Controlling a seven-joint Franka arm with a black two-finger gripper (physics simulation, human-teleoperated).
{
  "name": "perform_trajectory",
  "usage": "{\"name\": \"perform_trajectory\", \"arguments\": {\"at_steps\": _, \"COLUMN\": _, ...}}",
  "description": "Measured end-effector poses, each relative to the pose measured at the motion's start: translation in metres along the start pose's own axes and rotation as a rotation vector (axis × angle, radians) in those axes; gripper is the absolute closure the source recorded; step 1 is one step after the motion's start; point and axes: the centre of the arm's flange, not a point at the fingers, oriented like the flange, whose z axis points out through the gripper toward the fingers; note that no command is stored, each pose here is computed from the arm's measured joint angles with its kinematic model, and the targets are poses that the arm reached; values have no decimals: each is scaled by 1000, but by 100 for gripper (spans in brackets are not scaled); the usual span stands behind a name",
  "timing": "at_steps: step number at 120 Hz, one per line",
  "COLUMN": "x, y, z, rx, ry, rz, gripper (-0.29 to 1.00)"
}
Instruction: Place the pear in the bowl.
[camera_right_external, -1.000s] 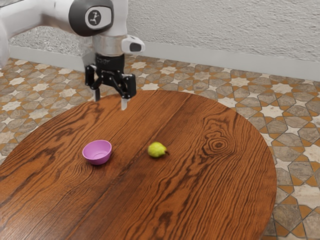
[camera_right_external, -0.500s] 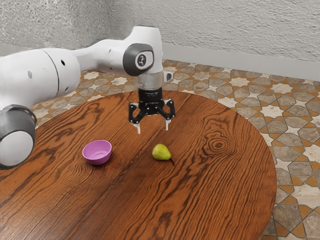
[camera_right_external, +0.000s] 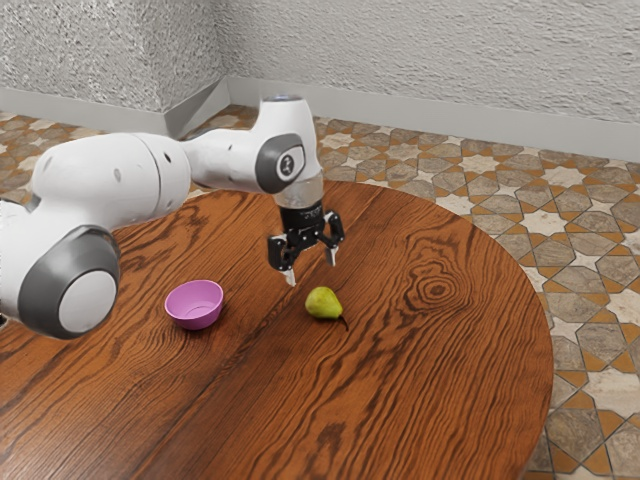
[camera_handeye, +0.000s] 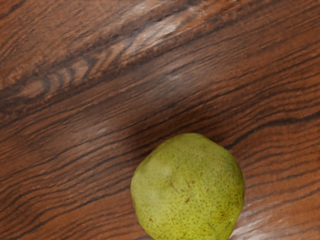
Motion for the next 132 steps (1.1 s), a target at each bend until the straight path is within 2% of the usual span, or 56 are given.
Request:
{"name": "perform_trajectory", "arguments": {"at_steps": 22, "x": 7, "y": 11, "z": 28, "rx": -49, "ry": 1, "rz": -77, "gripper": 0}}
{"name": "perform_trajectory", "arguments": {"at_steps": 44, "x": 14, "y": 15, "z": 48, "rx": -72, "ry": -7, "rz": -141, "gripper": 0}}
{"name": "perform_trajectory", "arguments": {"at_steps": 76, "x": 21, "y": 11, "z": 76, "rx": -69, "ry": -28, "rz": -212, "gripper": 0}}
{"name": "perform_trajectory", "arguments": {"at_steps": 132, "x": 10, "y": 13, "z": 85, "rx": -74, "ry": -56, "rz": -245, "gripper": 0}}
